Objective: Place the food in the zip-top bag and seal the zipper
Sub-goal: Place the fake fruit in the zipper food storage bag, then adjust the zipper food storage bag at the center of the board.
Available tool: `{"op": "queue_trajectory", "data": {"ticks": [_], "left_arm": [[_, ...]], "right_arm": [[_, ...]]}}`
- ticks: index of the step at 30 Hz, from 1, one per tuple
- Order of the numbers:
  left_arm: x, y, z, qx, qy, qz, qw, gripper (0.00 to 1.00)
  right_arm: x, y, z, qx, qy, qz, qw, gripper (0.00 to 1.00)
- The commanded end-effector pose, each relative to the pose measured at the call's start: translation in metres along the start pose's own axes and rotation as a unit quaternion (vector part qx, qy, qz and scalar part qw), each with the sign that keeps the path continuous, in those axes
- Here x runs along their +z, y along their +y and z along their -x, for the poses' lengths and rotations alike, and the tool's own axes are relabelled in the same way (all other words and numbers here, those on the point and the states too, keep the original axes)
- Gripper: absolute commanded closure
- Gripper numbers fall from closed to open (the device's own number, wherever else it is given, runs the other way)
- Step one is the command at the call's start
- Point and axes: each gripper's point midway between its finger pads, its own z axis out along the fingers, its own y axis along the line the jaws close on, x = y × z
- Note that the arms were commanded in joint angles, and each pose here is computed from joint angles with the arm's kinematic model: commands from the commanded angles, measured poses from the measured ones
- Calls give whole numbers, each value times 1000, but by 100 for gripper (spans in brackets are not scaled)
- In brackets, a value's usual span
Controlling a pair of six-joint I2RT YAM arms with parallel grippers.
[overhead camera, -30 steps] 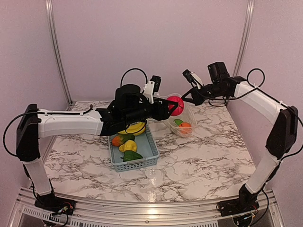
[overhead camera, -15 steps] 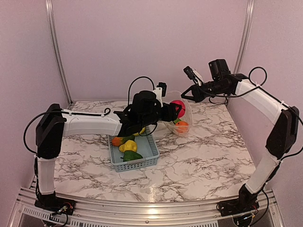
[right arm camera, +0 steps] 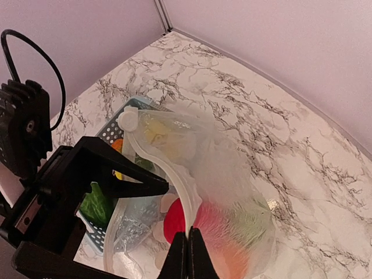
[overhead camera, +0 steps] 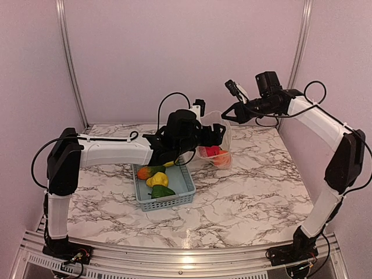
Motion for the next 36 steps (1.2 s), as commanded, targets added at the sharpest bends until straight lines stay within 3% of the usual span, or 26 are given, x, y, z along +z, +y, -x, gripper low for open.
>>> {"op": "queue_trajectory", "data": {"ticks": [1, 8, 12, 20, 27, 36], "left_arm": [[-31, -35, 30, 35, -23, -56, 998, 9], [-81, -69, 37, 96, -13, -120, 988, 10], [-98, -65, 8, 126, 59, -133, 981, 12], [-137, 31, -46, 138, 122, 37, 982, 15], [-168, 104, -87, 161, 208, 195, 945, 15], [-178, 120, -132, 114, 290, 232, 922, 21]], "right_arm": [[-8, -13, 19, 0, -24, -9, 1000, 100], [-27, -59, 27, 9, -44, -50, 998, 100], [-49, -88, 37, 1, -55, -99, 994, 100], [-62, -80, 41, -5, -87, -101, 991, 100], [-13, -52, -8, 6, -46, -32, 998, 100], [17, -32, -49, 16, -14, 15, 1000, 100]]}}
